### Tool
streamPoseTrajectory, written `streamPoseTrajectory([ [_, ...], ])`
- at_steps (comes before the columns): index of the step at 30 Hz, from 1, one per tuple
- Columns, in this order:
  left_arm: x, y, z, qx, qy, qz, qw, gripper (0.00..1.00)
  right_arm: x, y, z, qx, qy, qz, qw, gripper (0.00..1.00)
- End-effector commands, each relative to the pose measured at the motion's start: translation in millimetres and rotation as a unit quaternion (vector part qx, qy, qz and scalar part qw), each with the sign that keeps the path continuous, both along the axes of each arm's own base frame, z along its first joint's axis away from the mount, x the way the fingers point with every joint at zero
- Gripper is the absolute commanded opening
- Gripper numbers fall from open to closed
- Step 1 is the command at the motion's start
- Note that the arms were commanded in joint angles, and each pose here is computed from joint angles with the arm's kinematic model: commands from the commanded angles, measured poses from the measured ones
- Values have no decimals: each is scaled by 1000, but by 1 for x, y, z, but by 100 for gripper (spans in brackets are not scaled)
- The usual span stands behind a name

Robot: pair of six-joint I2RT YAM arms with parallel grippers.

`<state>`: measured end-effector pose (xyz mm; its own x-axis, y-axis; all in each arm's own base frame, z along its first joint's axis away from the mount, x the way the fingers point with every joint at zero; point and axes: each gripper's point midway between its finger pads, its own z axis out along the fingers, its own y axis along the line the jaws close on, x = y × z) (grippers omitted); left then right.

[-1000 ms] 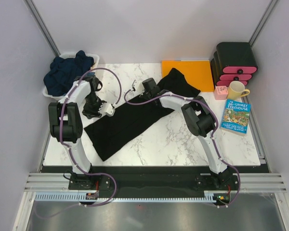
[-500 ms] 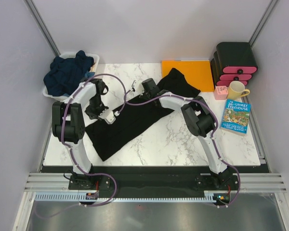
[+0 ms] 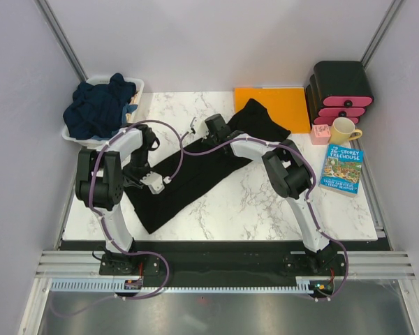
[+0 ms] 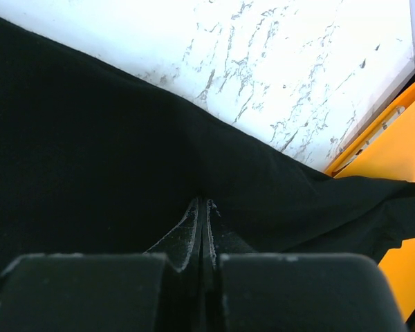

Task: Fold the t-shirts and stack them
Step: Fold the tshirt

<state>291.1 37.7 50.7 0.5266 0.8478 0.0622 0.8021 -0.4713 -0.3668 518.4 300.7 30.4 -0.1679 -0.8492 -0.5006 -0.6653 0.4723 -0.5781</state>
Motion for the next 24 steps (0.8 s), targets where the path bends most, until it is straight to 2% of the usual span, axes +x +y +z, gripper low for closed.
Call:
streamPoseTrajectory([
  [1, -18, -13, 12, -49, 74, -156, 984, 46, -6, -2, -13, -16, 10, -1, 1000, 0],
  [12, -24, -32, -3, -76, 75, -181, 978, 46, -5, 5, -12, -17, 3, 7, 1000, 0],
  [24, -1, -28, -15, -53, 60, -175, 981, 45, -6, 6, -10, -16, 1, 8, 1000, 0],
])
